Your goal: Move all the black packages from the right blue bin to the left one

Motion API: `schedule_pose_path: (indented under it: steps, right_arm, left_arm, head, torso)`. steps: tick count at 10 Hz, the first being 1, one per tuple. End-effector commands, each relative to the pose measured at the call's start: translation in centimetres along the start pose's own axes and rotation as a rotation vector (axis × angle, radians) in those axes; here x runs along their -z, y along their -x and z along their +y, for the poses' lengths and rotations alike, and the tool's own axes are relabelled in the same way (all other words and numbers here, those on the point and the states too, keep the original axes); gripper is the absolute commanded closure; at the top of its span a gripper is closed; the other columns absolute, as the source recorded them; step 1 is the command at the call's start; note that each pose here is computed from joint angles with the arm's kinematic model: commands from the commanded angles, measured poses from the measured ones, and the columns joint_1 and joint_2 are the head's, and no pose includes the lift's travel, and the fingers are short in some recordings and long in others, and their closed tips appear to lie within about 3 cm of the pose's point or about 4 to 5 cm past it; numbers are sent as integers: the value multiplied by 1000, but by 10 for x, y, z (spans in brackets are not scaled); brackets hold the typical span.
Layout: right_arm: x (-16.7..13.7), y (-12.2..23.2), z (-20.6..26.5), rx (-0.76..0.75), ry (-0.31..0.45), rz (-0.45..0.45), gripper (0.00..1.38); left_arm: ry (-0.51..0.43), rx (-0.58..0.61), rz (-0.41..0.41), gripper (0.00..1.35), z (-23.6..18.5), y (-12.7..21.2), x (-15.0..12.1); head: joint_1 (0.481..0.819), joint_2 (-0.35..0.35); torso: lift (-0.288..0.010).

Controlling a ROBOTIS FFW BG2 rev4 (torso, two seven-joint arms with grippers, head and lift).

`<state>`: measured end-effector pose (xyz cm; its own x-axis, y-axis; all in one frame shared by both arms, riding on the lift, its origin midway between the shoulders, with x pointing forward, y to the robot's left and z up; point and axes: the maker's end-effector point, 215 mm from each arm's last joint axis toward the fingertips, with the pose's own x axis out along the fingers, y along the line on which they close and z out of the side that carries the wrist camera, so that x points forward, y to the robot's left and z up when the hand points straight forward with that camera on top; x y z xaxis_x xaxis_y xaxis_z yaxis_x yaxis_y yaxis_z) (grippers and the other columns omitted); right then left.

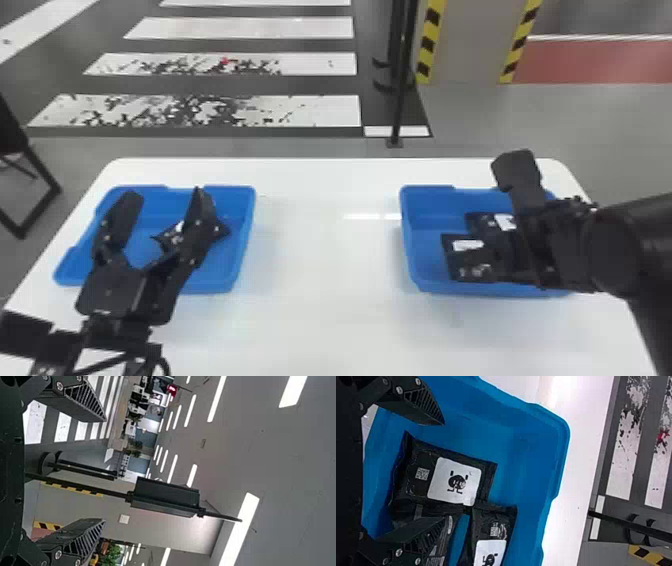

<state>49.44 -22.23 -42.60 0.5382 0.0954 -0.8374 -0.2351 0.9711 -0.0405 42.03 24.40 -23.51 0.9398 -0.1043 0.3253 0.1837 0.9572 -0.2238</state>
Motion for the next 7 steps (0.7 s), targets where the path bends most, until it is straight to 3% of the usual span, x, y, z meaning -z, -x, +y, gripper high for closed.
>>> schedule_pose_path:
  steps: [1,7]
  right_arm:
    - [1,-10,2,-11,1,35,180]
    - [26,-31,-5,20,-10,122,200]
  left_arm:
    - [-2,-1,-5,145,0,1,-1]
    - [-9,3,-20,145,-1,0,-6]
  head:
    - [695,26]
    - [695,19]
  torso:
    - [-140]
    - [-140]
